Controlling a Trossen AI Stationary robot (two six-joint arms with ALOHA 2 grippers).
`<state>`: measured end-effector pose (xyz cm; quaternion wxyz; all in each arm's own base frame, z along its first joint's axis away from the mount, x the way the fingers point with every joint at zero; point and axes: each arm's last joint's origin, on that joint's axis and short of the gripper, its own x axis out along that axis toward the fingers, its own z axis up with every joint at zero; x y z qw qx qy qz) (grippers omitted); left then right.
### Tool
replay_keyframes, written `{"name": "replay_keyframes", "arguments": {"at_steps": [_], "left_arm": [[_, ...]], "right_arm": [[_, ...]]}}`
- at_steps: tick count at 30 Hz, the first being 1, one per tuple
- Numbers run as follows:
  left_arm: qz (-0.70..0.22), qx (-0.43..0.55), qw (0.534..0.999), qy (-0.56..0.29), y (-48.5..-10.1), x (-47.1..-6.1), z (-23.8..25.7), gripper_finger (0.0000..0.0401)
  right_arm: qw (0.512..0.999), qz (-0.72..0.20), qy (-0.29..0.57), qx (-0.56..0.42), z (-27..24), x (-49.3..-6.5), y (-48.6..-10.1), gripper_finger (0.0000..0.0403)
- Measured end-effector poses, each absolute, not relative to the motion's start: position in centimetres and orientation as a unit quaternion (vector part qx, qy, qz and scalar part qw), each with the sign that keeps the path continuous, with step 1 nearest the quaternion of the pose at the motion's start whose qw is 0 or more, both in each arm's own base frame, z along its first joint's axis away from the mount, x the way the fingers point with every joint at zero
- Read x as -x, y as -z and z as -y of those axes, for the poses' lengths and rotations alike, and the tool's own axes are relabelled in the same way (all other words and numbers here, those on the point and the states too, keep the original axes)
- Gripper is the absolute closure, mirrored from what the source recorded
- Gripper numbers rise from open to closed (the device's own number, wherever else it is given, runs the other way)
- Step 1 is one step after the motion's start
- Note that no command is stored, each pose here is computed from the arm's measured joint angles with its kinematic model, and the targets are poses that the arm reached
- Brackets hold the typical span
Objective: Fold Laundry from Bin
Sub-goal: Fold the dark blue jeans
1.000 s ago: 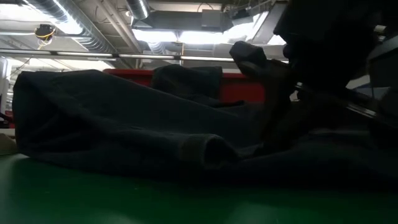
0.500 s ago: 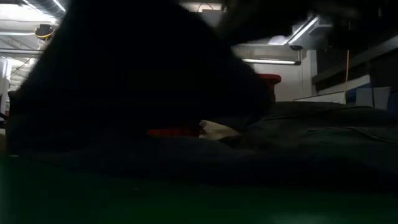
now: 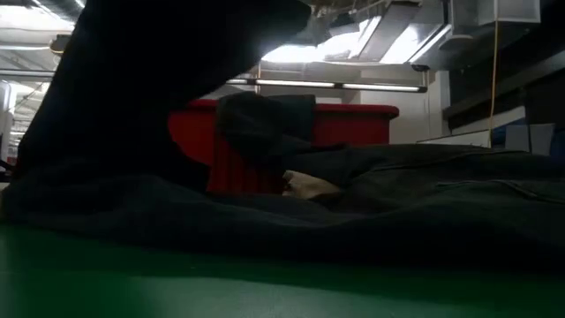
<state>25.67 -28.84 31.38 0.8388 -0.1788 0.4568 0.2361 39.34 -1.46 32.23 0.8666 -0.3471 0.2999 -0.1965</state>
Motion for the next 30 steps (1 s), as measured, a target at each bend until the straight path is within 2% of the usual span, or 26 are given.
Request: {"name": "replay_keyframes", "arguments": {"at_steps": [6,13,17,22,30], "left_arm": [[-0.445,0.156,0.829,-0.301,-27.3,-25.5,28.9,0.0264],[-0.444,0.139,0.779,-0.420,-22.3,-24.0,26.7,0.0264],[-0.435,0.131,0.750,-0.480,-20.7,-22.6,25.7,0.0264],[-0.423,0.126,0.755,-0.486,-20.5,-21.1,25.1,0.0264],[-0.364,0.122,0.792,-0.475,-20.8,-17.6,23.5,0.0264]], "right_arm": [[0.876,-0.269,0.230,0.326,4.1,-39.4,-35.3,0.0399],[0.874,-0.260,0.246,0.329,5.2,-39.2,-37.4,0.0401],[0.872,-0.267,0.243,0.331,5.2,-39.0,-37.9,0.0400],[0.871,-0.272,0.240,0.332,5.2,-39.0,-37.8,0.0400],[0.870,-0.287,0.220,0.335,5.1,-38.9,-37.4,0.0401]]}}
